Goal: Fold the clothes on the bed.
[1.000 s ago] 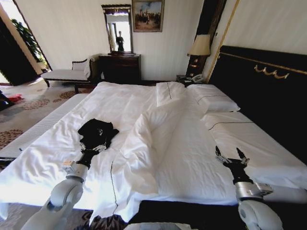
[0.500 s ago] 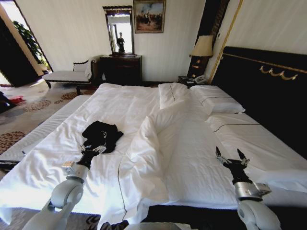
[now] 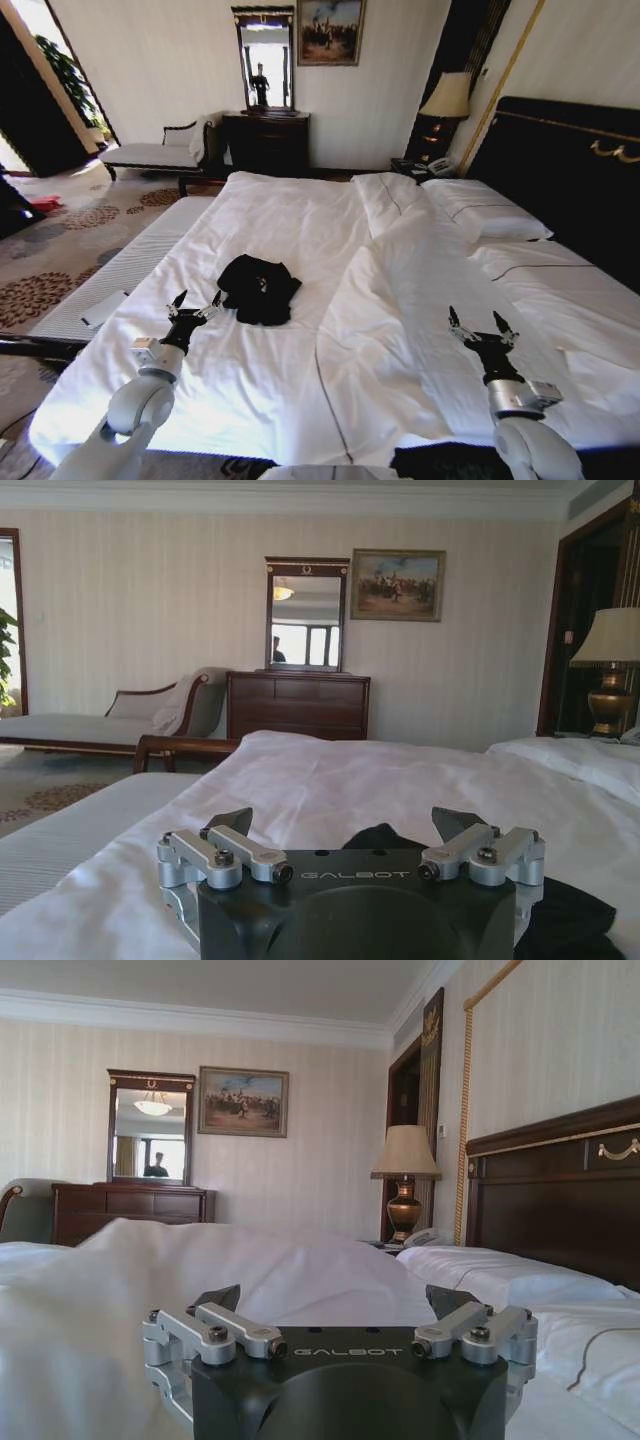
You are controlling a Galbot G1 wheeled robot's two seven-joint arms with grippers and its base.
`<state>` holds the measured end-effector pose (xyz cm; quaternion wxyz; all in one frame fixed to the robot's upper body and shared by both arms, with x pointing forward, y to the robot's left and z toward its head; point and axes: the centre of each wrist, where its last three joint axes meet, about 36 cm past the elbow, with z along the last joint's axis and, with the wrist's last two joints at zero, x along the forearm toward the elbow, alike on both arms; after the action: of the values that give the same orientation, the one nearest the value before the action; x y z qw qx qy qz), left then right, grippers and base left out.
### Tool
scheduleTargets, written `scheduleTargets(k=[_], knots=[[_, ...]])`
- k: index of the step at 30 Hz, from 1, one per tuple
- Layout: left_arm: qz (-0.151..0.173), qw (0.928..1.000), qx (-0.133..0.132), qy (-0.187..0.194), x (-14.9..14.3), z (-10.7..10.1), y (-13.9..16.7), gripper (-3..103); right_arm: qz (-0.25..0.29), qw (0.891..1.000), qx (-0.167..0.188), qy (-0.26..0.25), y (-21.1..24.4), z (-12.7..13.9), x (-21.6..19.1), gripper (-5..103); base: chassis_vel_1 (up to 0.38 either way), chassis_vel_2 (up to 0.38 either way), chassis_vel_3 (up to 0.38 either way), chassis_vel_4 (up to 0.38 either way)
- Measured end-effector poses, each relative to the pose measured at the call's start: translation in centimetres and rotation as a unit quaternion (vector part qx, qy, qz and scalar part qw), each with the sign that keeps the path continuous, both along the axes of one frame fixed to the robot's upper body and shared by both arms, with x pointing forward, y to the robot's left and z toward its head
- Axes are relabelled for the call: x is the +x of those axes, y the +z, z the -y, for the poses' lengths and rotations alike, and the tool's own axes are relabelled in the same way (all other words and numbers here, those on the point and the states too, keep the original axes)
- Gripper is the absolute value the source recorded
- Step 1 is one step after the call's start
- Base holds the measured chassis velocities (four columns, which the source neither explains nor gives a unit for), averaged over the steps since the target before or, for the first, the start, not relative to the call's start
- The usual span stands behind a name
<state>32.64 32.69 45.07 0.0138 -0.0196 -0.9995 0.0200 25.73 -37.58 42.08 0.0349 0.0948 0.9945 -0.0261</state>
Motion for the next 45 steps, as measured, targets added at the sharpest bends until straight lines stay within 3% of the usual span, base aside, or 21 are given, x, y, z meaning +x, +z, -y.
scheduleTargets(k=[11, 20, 27, 31, 33, 34, 38, 45], knots=[[-0.001, 1.0000, 0.001, -0.001, -0.2, 0.1, 0.0, 100, 0.007, 1.000, 0.011, -0.012, 1.2, -0.6, -0.6, 100, 0.095, 0.207, -0.066, -0.200], [0.005, 0.9999, 0.006, 0.009, -1.8, -0.4, 0.1, 100, -0.041, 0.992, 0.121, 0.015, 8.5, -3.5, -3.6, 100, -0.051, 0.051, 0.058, -0.055], [0.013, 0.9998, 0.013, 0.012, -3.6, 0.1, 0.1, 100, -0.064, 0.988, 0.139, 0.030, 10.7, -4.4, -5.3, 100, 0.000, 0.000, 0.000, 0.000], [0.016, 0.9997, 0.013, 0.012, -3.8, 0.3, 0.3, 100, -0.081, 0.988, 0.125, 0.029, 11.0, -5.0, -6.2, 100, 0.000, 0.000, 0.000, 0.000], [0.018, 0.9997, 0.013, 0.011, -3.7, 0.3, 0.3, 100, -0.105, 0.991, 0.082, 0.020, 10.6, -5.1, -6.9, 100, 0.000, 0.000, 0.000, 0.000], [0.018, 0.9997, 0.013, 0.011, -3.7, 0.3, 0.3, 100, -0.105, 0.991, 0.082, 0.020, 10.6, -5.1, -6.9, 100, 0.000, 0.000, 0.000, 0.000], [0.017, 0.9997, 0.011, 0.016, -3.9, 0.2, 0.0, 100, -0.148, 0.988, 0.028, -0.004, 10.0, -5.2, -8.3, 100, 0.000, 0.000, 0.000, 0.000], [0.012, 0.9997, 0.009, 0.016, -4.1, -0.1, -0.8, 100, -0.195, 0.980, 0.032, -0.017, 9.5, -5.3, -9.3, 100, 0.000, 0.000, 0.000, 0.000]])
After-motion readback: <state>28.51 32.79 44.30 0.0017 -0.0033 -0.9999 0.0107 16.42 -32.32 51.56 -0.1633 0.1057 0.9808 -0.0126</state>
